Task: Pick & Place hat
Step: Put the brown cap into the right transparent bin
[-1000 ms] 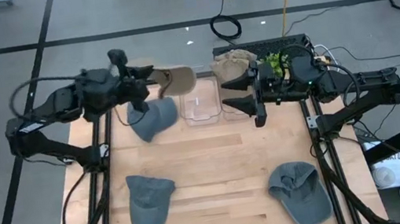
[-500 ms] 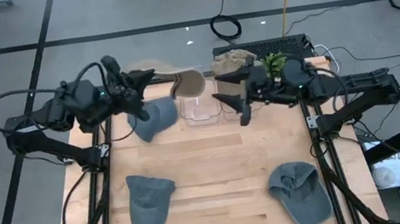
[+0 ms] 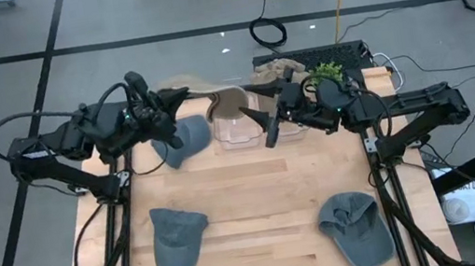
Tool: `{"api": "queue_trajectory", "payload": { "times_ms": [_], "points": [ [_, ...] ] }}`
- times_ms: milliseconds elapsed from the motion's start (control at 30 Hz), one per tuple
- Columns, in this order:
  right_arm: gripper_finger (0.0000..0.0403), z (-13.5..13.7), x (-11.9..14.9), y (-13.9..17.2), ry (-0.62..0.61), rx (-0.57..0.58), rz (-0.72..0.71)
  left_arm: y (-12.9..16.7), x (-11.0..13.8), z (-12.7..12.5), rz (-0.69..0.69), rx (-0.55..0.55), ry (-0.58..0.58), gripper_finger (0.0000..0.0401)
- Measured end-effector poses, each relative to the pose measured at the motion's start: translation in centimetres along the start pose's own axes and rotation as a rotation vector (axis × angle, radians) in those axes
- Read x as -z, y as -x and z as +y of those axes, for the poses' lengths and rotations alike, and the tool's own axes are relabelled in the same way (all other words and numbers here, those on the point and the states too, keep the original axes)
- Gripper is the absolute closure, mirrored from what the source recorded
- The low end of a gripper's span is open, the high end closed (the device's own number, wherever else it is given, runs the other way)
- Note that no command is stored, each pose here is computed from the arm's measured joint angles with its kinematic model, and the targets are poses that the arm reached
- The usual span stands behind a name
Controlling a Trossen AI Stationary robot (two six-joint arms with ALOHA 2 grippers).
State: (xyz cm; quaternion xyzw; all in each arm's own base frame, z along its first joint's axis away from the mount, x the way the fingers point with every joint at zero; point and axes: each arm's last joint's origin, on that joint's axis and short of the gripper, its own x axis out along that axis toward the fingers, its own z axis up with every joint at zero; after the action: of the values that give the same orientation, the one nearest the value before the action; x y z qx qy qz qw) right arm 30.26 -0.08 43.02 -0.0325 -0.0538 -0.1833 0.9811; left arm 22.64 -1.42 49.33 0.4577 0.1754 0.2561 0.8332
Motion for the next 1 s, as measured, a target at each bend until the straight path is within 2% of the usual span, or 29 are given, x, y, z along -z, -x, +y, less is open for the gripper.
{"api": "queue_trajectory", "payload": {
  "times_ms": [100,167,367,400,567,833,1000],
  "points": [
    [0.0192,0.0,0.0,0.0,-0.002,-0.002,0.000,0.1,-0.1,-0.1,0.004,-0.004,0.003,0.0399],
    [0.0225,0.0,0.1,0.0,-0.001,-0.006,0.006,0.2,-0.2,-0.1,-0.001,0.000,0.009,0.0399],
    [0.0374,0.0,0.1,0.0,0.012,-0.001,0.015,0.4,-0.3,-0.3,-0.010,0.007,0.027,0.0399],
    [0.0386,0.0,0.1,0.0,0.023,0.003,0.011,0.4,-0.4,-0.3,-0.012,0.007,0.028,0.0399],
    [0.0398,-0.1,0.1,0.0,0.049,0.008,0.011,0.7,-0.6,-0.4,-0.029,0.020,0.075,0.0393],
    [0.0401,-0.7,-1.3,1.3,0.099,-0.006,-0.027,0.7,-0.8,-0.6,-0.054,0.041,0.261,0.0341],
    [0.0402,-1.2,-2.2,2.5,0.119,-0.005,-0.040,0.7,-1.1,-0.1,-0.072,0.009,0.372,0.0303]
  ]
}}
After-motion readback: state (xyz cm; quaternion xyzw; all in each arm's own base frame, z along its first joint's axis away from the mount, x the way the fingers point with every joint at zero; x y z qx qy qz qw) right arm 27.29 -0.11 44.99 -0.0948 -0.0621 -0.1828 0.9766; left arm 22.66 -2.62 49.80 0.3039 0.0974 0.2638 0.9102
